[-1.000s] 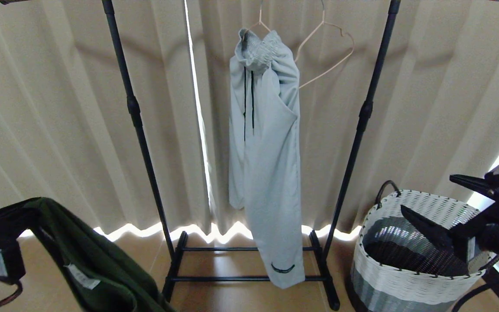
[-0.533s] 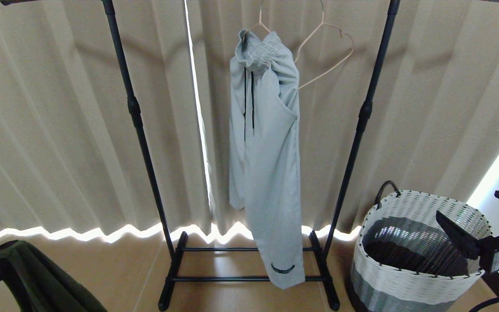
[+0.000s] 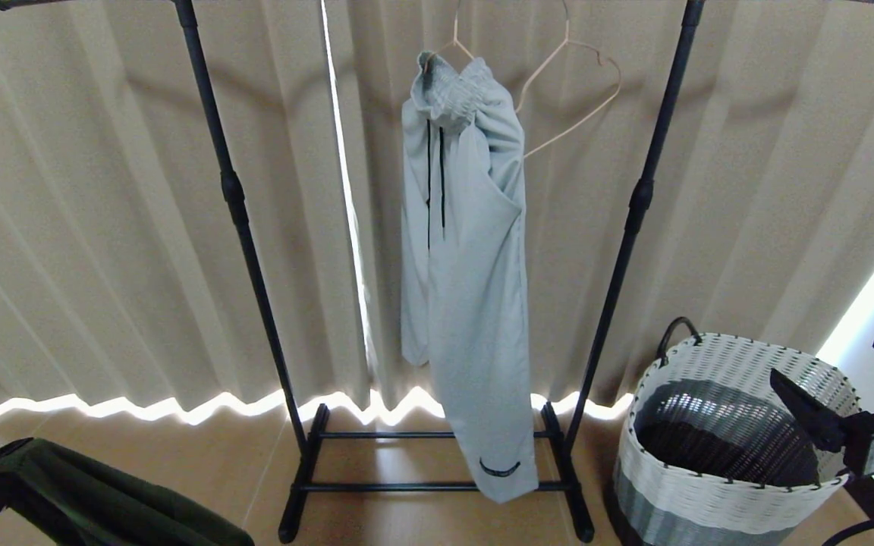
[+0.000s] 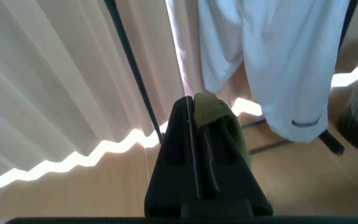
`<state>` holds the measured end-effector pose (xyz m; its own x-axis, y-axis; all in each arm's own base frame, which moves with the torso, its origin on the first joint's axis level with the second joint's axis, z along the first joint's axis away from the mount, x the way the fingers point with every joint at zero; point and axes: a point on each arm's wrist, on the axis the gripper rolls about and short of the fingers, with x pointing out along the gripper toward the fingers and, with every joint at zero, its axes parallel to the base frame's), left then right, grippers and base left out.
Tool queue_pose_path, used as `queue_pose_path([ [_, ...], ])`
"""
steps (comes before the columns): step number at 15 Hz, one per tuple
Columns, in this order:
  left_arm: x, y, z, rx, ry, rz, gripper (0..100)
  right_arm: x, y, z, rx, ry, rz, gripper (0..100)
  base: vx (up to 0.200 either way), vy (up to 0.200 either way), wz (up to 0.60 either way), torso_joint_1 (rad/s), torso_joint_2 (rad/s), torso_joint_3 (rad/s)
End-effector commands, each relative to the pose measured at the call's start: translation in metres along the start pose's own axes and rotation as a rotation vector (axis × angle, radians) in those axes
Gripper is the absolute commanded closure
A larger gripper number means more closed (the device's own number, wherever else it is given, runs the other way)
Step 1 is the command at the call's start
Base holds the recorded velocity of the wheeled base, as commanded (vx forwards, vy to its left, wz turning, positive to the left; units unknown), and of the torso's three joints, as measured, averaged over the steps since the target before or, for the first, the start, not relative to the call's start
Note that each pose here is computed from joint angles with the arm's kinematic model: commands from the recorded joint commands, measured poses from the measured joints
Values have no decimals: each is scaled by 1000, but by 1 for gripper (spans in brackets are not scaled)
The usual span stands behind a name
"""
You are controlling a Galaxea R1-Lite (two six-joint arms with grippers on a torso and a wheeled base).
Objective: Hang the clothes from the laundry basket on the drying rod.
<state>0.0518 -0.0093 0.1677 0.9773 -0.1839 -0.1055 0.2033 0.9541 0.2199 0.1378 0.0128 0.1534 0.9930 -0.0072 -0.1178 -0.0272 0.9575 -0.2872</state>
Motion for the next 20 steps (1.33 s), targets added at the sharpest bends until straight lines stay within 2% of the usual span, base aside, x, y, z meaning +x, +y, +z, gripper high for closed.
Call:
queue_pose_path([
  [1, 1, -1, -4, 2, 17, -7, 100, -1, 0, 0, 1, -5, -1, 0, 0, 0, 0, 56, -471, -354],
  [6, 1, -2, -2, -4, -8, -69, 100, -1, 0, 0, 0, -2, 0, 0, 0, 0, 0, 89, -459, -349],
  [20, -5, -2, -2, -10, -38, -73, 100, -6, 0, -2, 1, -7, -2, 0, 0, 0, 0, 155, -453, -297],
])
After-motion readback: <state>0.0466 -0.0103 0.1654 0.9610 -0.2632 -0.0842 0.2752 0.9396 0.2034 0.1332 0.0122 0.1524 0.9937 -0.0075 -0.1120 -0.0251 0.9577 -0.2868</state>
